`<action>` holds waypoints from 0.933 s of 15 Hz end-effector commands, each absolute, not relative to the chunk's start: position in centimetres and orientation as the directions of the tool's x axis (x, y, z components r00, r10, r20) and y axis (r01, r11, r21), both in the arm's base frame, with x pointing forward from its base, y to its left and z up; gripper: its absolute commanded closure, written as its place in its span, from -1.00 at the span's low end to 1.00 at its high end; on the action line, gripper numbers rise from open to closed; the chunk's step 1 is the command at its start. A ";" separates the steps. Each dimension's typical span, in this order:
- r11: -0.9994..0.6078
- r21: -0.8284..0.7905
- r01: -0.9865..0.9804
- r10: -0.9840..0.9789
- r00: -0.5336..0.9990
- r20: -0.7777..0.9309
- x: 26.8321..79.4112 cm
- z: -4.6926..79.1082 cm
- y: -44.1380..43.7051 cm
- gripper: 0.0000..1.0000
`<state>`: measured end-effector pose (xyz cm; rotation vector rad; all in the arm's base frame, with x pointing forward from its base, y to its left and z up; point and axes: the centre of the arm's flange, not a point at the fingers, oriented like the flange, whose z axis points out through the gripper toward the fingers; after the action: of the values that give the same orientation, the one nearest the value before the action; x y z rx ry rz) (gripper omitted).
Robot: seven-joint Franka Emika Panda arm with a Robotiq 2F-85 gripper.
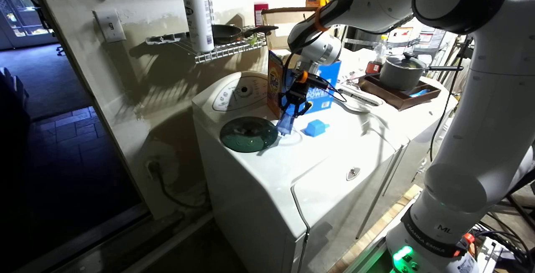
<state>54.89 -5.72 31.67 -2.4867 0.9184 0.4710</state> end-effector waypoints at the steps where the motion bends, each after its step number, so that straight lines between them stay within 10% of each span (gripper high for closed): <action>1: -0.630 -0.304 -0.714 -0.501 0.673 -0.544 55.3 31.0 -7.2 0.27; 14: -0.386 -0.336 -0.859 -0.477 0.498 -0.724 53.3 27.6 -11.8 0.30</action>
<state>53.09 -10.89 28.32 -2.1493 1.0929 0.6515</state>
